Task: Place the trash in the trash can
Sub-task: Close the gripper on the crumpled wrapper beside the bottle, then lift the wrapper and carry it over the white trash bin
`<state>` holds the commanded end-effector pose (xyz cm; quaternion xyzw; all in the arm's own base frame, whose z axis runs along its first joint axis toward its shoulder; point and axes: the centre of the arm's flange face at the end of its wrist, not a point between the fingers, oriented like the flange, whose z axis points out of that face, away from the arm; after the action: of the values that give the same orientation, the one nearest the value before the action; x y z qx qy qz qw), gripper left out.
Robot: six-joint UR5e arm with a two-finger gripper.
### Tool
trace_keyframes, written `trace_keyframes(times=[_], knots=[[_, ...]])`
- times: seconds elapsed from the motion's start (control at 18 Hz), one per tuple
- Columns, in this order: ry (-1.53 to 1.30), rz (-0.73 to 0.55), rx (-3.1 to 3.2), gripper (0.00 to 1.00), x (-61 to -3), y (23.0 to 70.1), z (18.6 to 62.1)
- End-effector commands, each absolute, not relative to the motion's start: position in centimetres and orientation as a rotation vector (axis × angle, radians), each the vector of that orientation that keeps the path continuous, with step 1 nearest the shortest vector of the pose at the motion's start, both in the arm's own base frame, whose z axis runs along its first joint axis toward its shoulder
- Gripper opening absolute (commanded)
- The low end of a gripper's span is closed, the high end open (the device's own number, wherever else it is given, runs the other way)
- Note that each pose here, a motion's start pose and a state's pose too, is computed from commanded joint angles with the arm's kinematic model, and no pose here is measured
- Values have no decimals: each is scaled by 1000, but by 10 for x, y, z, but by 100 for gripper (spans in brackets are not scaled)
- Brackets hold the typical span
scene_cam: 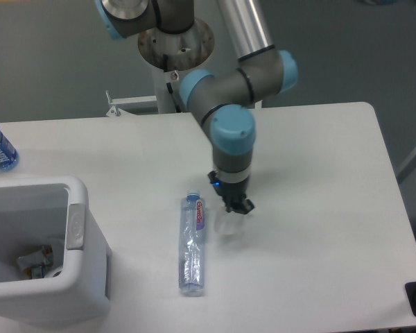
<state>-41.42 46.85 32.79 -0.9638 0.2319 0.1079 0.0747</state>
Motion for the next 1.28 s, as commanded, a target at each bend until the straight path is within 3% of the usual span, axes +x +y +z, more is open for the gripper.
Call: trace_keyframes(times=[0.28,0.56,0.89,1.28], knots=[[414,348,-2666,0,-437,478,415],[-76,131,-2451,0,-417,500,479],[-234,13,-2360,0,-319,531,540],[-195,-121,-2323,0,-199,561,574]])
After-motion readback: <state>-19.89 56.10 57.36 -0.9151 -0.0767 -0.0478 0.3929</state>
